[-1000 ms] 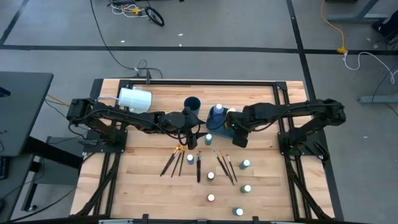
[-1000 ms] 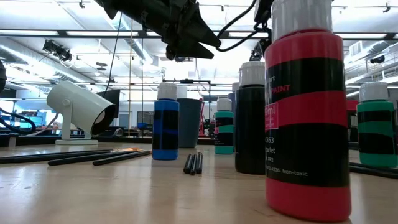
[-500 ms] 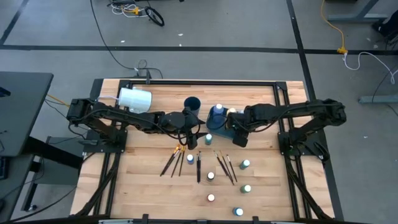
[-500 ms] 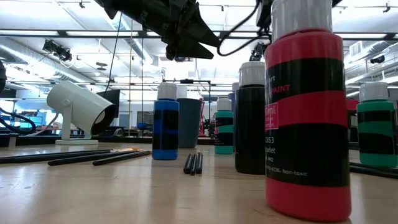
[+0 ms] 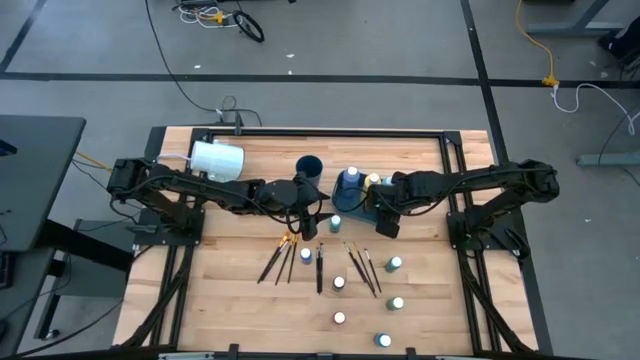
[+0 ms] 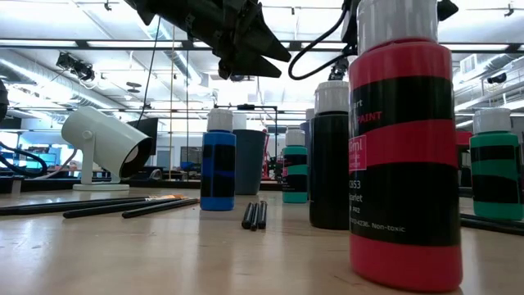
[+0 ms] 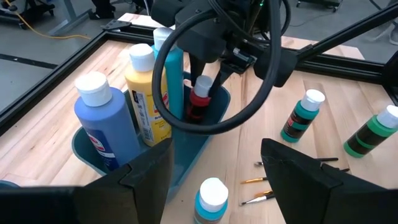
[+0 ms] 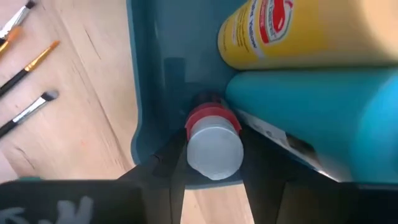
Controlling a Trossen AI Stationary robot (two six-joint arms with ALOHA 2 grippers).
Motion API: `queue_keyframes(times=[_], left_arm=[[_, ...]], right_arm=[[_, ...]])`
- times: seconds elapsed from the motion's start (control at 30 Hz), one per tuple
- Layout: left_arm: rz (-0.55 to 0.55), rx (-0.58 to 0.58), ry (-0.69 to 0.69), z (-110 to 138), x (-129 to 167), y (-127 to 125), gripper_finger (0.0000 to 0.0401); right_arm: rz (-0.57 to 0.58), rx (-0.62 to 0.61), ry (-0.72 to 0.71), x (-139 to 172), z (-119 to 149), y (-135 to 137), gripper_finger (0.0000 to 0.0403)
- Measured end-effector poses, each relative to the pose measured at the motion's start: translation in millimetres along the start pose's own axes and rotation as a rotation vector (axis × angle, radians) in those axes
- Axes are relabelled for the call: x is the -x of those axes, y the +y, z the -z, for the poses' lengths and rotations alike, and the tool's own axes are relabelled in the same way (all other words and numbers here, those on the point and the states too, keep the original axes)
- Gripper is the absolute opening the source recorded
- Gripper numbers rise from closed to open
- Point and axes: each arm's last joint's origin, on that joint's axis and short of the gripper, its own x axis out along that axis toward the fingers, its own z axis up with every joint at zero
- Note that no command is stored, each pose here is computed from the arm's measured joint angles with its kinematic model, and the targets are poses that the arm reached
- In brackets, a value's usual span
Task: Pick & Place Paint Supplies
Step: Put the small red paint bottle into the blue bin
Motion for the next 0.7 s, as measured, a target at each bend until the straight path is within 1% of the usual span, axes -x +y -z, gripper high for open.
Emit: queue_keyframes(times=[0.37,0.5,0.7], left_arm=[[0.0,0.0,0.0,0,0,0,0.0249],[0.0,0.0,0.0,0,0,0,0.0249],[0.0,0.0,-0.002,0,0,0,0.0249]], right_arm=[[0.009,0.023,0.001,-1,0,0,0.0206],[-0.025,0.021,0.006,1,1,0,0.0218],[-0.052,0.025,-0.024,14,5,-3,0.0215]])
